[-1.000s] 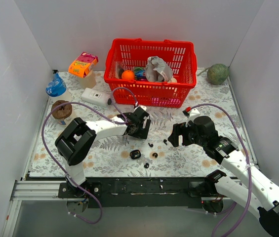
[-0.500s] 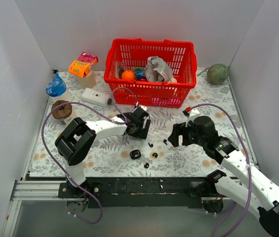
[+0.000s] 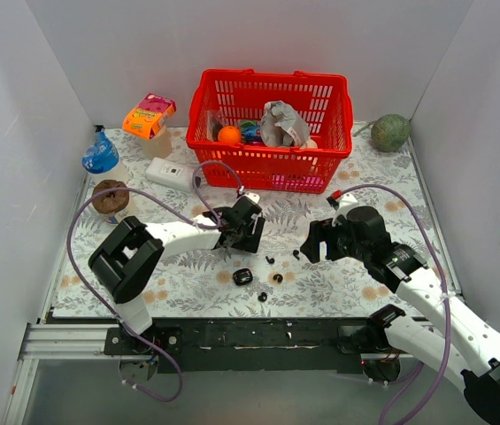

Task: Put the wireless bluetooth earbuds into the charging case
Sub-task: Pick up the charging case at the center of the board.

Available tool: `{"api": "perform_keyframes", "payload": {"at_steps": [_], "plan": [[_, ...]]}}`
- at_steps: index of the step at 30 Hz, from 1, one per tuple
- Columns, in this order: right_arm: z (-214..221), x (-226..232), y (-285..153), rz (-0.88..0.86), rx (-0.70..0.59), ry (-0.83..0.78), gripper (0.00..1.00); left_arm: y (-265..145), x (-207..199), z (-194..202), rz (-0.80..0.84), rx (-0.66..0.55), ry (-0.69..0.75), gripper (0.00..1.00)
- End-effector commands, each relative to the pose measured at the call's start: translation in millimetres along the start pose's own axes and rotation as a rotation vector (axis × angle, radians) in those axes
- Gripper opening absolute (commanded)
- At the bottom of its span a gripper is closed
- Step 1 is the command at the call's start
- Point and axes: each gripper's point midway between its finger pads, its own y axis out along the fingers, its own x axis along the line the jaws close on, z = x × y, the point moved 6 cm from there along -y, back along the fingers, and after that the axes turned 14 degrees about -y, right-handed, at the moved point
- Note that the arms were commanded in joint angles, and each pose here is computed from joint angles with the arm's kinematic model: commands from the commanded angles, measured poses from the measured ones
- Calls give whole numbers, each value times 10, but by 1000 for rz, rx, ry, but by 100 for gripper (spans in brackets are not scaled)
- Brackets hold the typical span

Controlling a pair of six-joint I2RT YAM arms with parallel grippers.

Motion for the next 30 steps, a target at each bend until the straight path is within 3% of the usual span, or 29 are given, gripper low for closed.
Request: {"api": "perform_keyframes", "payload": {"at_steps": [1,6,7,8,10,11,12,14,22,30], "plan": [[-390,134,-89,-83,-75,-22,91,-493,-79,-219,155,-162,-38,0],[-699,367,-142,-225,-72,-66,90,-836,-129,-154,452,-355,-37,0],[-734,409,-130,-238,-65,-71,95,-884,-151,-65,528,-361,-18,0],[-769,418,-136,-233,-69,-70,98,-1120,-243,-182,653,-482,-26,0],[-854,472,-143,-259,-95,-79,98,-1109,-151,136,761,-493,32,0],[-871,492,-143,-275,-93,-76,98,-1336,-212,42,890,-643,45,0],[-920,515,-156,-289,-99,-80,98,-1298,-51,290,922,-664,73,0],[-925,564,-112,-320,-61,-77,98,-1520,-22,280,1019,-828,120,0],[-929,1054,39,-359,96,-168,98,-1625,-160,288,1028,-887,331,0],[-933,1152,111,-334,93,-140,98,-1761,-257,214,1005,-944,397,0]]}}
